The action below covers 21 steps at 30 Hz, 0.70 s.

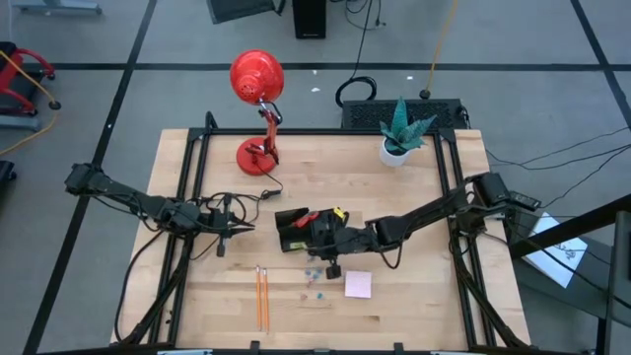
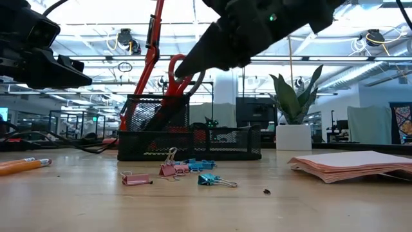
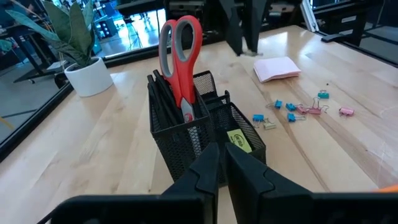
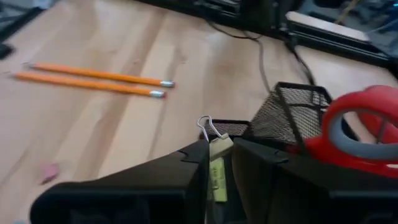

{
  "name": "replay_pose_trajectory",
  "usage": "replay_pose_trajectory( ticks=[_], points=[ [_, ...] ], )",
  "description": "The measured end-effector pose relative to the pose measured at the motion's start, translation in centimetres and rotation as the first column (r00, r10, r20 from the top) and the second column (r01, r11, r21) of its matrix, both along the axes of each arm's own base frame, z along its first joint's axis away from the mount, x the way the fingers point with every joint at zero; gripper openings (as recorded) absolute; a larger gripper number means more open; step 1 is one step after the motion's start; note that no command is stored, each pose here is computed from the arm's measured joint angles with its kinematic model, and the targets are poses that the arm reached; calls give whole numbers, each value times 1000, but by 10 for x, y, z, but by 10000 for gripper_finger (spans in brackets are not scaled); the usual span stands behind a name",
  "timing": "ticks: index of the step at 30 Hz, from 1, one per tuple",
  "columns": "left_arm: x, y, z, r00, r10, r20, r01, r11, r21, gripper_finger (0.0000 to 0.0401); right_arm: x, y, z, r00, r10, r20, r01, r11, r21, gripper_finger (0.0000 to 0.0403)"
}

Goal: Pick and place office supplies into organizer
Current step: Put the green binder clip into the desk organizer

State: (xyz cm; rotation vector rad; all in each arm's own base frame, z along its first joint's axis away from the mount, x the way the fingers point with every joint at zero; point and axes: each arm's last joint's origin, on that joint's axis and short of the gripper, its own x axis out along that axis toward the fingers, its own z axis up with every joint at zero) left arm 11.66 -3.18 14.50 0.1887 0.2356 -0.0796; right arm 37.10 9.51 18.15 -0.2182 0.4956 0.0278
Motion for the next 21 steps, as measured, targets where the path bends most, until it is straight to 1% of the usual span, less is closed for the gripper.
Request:
replay_pose_trajectory(
  ticks=[4,7,13,17,21],
  points=[
    [0,0,0,1000,0,1,0,1000,0,31,4,3,-11,999,-45,10,45,999,-1,49],
    [0,0,1,1000,0,5,0,1000,-1,31,11,4,-17,998,-57,-11,57,998,10,49],
    [0,0,1,1000,0,13,0,1000,-3,31,38,7,-14,998,-55,-18,54,998,-17,49],
    [0,0,1,1000,0,15,0,1000,-5,31,54,0,-23,995,-82,-50,81,996,-24,49],
    [0,0,1,1000,2,14,-2,1000,-16,31,56,-6,-27,988,-128,-85,128,992,-12,48]
  ],
)
